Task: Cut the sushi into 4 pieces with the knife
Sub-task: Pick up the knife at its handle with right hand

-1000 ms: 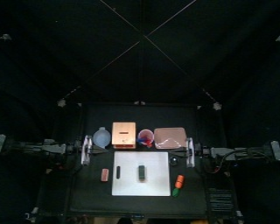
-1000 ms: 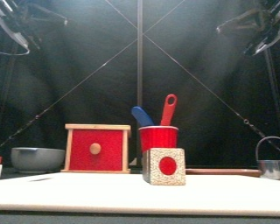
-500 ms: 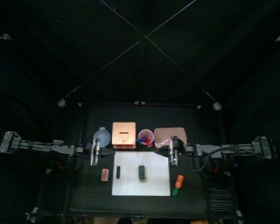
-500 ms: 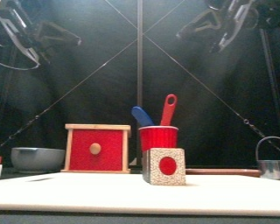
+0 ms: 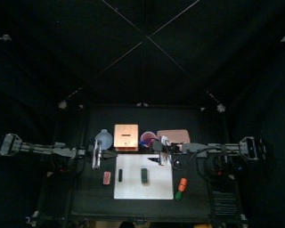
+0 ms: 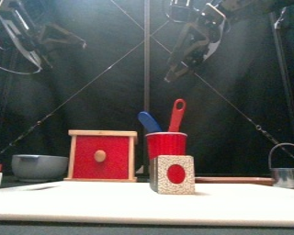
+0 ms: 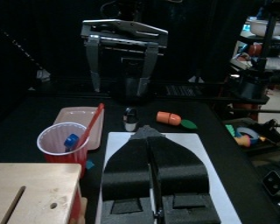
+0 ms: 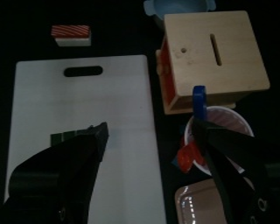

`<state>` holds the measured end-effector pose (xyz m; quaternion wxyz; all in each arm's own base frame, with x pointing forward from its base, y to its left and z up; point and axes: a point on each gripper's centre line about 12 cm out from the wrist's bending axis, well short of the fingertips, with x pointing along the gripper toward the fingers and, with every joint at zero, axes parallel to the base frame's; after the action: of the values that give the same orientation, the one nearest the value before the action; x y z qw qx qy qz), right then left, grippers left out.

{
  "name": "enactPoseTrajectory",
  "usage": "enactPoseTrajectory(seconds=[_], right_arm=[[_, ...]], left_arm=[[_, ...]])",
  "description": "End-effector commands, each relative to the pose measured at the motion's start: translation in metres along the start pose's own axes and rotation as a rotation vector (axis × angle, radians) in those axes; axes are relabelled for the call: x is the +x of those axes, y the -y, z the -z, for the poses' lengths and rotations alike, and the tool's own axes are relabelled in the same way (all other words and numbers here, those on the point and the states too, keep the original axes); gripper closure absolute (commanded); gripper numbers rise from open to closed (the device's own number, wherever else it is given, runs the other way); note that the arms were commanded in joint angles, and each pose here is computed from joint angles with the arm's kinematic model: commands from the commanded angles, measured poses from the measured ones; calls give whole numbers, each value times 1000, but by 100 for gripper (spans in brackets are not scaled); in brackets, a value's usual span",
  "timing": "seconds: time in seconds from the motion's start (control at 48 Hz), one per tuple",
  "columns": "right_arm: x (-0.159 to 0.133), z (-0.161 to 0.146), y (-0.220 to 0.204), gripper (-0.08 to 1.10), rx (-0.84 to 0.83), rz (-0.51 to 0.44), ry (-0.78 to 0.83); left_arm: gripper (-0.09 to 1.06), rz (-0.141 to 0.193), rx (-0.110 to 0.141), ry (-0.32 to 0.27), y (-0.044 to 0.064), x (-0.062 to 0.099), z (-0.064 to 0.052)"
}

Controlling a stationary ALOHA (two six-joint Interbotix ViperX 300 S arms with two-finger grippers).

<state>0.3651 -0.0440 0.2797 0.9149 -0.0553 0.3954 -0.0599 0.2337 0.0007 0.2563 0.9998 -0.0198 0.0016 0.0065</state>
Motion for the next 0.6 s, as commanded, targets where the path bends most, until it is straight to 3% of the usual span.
enactPoseTrajectory(seconds=[0.021,0.604], right_arm=[[-3,-13,7,-1,-12,28,-30],[50,-8,31,-1,-160,177,-428]], left_arm=[[100,-2,-3,18,0,1,-4],[100,-9,-1,3,-2,0,0]])
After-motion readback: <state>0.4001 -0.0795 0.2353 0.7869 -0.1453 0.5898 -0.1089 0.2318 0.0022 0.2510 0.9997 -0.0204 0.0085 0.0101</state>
